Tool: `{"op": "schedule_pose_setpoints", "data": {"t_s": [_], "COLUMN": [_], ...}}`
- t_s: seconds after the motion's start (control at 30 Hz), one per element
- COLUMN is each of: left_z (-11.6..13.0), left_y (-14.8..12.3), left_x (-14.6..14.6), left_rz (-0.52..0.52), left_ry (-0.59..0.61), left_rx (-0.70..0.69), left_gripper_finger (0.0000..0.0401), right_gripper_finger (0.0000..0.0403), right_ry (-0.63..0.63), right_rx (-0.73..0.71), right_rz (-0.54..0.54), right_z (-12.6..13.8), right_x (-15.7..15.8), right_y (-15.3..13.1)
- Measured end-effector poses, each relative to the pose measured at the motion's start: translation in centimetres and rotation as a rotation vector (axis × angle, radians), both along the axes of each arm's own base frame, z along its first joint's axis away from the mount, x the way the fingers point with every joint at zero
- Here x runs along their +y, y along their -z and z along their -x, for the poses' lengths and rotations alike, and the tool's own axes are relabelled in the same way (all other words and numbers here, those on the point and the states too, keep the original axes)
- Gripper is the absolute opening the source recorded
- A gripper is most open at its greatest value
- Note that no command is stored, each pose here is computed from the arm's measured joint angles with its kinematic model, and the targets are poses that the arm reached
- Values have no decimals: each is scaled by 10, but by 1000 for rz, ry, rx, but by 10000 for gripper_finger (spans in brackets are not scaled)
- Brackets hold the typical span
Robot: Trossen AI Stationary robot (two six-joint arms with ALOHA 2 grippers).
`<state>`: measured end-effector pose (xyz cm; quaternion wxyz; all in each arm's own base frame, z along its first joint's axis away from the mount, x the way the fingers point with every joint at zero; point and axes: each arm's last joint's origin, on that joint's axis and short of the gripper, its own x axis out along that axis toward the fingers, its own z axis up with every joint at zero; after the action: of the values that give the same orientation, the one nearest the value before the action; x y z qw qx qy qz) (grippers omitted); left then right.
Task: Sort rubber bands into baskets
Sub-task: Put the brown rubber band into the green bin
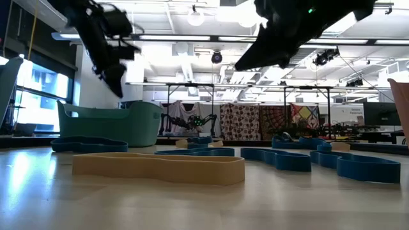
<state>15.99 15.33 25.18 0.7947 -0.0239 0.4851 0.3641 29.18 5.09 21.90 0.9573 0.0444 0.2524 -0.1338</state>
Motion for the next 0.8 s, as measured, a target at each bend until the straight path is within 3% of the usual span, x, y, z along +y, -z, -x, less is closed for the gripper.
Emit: {"op": "schedule_pose_setpoints", "data": {"t_s": [0.23,0.43,0.67,0.8], "left_z": [4,7,7,6], "left_y": [-27,-34,-39,-37], "left_x": [-33,-60,-82,-89], "left_rz": [-52,-102,-147,-148], "left_ry": [126,208,315,360], "left_rx": [-254,-420,-566,-583], "left_gripper_finger": [7,6,1,1], "right_gripper_finger": [0,11,97,152], "right_ry": [34,132,302,401], "right_rx": [1,-4,-15,-27], "right_rz": [-9,-32,-98,-143], "right_z": [-16,-18,-19,-19], "right_x": [-18,-42,-82,-103], "right_y": [17,17,23,31]}}
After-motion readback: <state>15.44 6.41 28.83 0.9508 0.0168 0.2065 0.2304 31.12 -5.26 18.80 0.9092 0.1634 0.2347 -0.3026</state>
